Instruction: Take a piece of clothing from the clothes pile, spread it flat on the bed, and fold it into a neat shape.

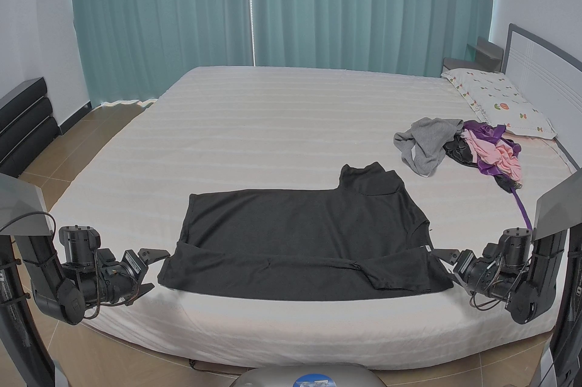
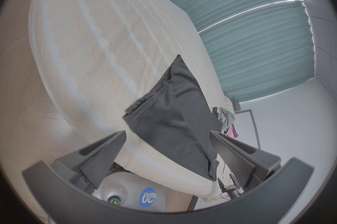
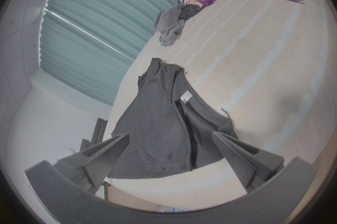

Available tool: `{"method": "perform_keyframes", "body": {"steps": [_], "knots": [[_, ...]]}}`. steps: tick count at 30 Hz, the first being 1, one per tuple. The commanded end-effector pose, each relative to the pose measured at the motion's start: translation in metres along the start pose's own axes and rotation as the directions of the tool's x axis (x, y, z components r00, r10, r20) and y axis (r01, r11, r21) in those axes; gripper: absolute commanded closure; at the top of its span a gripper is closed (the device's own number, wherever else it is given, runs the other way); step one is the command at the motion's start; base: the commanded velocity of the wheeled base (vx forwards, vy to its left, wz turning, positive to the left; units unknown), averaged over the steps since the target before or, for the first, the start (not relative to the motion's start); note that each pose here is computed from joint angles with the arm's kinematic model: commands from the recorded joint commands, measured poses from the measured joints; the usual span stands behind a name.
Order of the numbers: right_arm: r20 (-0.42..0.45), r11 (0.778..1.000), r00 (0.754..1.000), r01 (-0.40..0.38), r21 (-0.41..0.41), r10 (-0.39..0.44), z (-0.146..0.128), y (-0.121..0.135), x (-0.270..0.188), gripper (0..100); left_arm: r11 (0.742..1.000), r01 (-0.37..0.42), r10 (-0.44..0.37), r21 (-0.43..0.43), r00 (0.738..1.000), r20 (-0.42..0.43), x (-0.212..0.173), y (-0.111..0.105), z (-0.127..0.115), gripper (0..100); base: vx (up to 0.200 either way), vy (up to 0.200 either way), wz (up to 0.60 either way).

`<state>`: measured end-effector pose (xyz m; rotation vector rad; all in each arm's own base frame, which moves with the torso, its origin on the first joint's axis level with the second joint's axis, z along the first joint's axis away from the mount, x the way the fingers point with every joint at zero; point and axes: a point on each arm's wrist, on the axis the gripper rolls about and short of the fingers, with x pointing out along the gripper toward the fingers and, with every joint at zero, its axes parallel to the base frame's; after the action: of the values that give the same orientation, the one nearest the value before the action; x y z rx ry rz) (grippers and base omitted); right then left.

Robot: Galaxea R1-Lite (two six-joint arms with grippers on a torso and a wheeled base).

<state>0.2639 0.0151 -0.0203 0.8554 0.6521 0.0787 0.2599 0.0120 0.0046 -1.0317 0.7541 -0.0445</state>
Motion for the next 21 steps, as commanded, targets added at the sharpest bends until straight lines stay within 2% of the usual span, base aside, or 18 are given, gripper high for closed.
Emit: {"method": "perform_keyframes", "body": {"steps": [1,2,4,8,21], "knots": [[0.061,0.999,0.997,-0.041,0.002,0.041,0.015,0.006,-0.008,0,1.0,0.001,-0.001,0.0,1.0,0.002,0.0,0.0,0.0,0,0.2,0.0,0.0],[0.068,0.998,0.997,-0.046,0.038,0.043,0.018,0.003,-0.007,0,1.0,0.0,0.0,-0.002,1.0,0.001,0.0,0.0,0.0,0,0.2,0.0,0.0],[0.067,0.997,0.996,-0.057,0.059,0.053,0.02,0.002,-0.006,0,1.0,0.0,0.0,-0.002,1.0,0.001,0.0,0.0,0.0,0,0.2,0.0,0.0],[0.063,0.996,0.996,-0.061,0.071,0.057,0.022,0.001,-0.006,0,1.0,0.001,-0.001,-0.001,1.0,0.002,0.0,0.0,0.001,0,0.2,0.0,0.0],[0.04,0.994,0.998,-0.06,0.093,0.057,0.021,-0.006,-0.001,0,0.999,0.015,-0.014,-0.032,0.999,0.03,-0.001,-0.003,0.006,0,0.0,0.0,0.0]]}}
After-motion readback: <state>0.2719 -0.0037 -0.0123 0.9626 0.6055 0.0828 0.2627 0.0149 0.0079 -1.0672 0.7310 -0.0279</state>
